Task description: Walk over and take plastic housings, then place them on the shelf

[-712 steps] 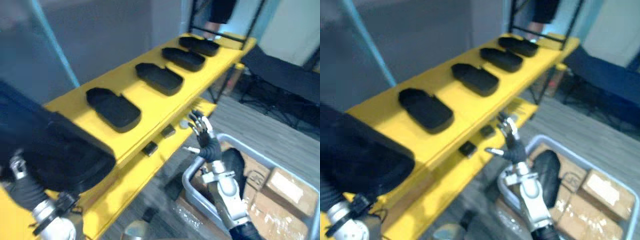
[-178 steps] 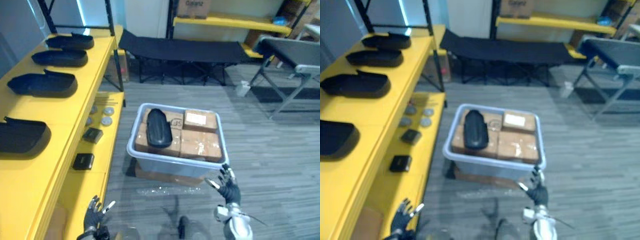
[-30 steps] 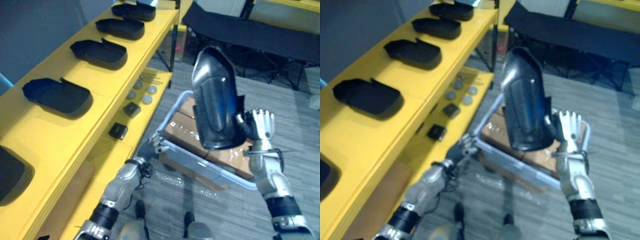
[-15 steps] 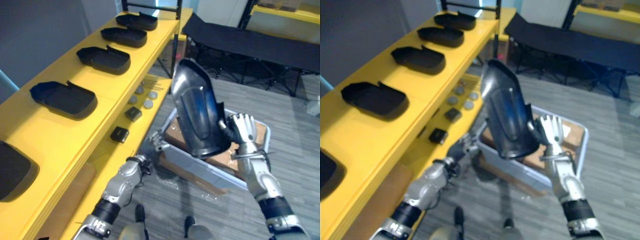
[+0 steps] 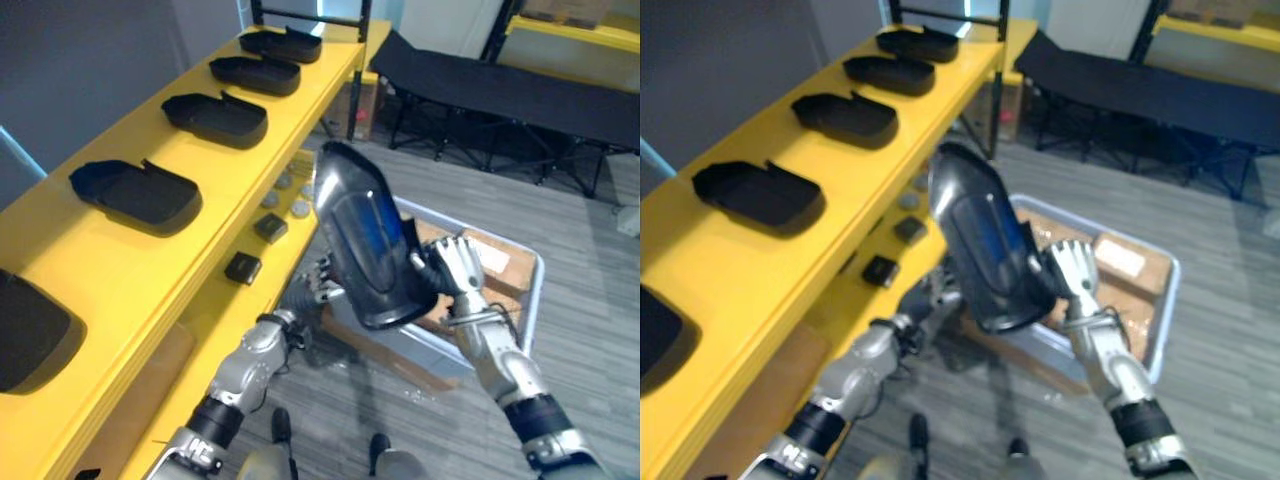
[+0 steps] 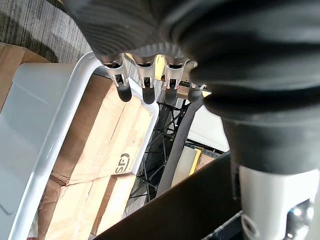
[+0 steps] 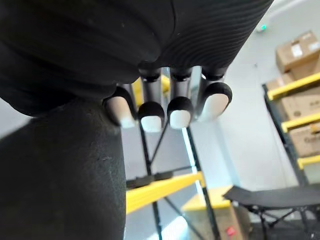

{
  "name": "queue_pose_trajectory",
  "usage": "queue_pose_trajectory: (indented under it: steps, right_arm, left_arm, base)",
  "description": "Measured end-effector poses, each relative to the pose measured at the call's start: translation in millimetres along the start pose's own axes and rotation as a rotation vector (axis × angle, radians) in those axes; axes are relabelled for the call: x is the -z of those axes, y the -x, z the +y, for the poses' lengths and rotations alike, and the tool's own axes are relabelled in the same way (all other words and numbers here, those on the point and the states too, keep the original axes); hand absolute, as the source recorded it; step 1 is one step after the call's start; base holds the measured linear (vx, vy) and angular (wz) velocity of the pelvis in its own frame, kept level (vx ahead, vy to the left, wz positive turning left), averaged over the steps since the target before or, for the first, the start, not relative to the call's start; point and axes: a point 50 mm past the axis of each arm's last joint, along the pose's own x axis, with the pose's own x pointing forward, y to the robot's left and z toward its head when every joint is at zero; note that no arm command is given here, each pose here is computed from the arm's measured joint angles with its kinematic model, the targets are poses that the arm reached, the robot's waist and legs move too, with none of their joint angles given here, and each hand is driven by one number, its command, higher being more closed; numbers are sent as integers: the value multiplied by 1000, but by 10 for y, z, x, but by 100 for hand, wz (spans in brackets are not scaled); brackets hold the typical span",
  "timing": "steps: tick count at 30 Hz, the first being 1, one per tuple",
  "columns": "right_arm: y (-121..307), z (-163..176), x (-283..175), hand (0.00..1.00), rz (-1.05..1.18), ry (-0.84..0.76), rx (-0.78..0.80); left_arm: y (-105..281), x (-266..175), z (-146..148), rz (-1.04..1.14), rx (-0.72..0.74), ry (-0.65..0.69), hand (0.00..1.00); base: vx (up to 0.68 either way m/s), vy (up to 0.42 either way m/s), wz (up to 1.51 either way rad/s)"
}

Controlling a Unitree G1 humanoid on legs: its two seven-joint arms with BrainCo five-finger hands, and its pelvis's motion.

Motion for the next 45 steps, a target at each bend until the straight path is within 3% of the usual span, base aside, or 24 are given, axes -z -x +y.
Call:
queue_pose_trajectory:
  steps: [12,13,25,29,45]
  right_arm:
    - [39,134,-157,100,-19,-83,-57]
    - [47,149,-172,100,-22,-87,-65]
    - [173,241,-159,100,31,-118,-109]
    - [203,297,-236,100,14,-136,-130]
    - [267,314,-214,100,34,-138,-128]
  left_arm:
    - [20,-83,-65,-73,24,19,0]
    - [29,-96,-76,-83,28,20,100]
    - [82,-33,-87,-81,-4,55,100]
    - [125,5,13,-61,-42,-11,100]
    - [138,72,9,-21,-48,-70,100]
  base:
    - [0,0,0]
    - [0,0,0]
    - [1,0,1]
    - [0,0,0]
    - [0,2,-1]
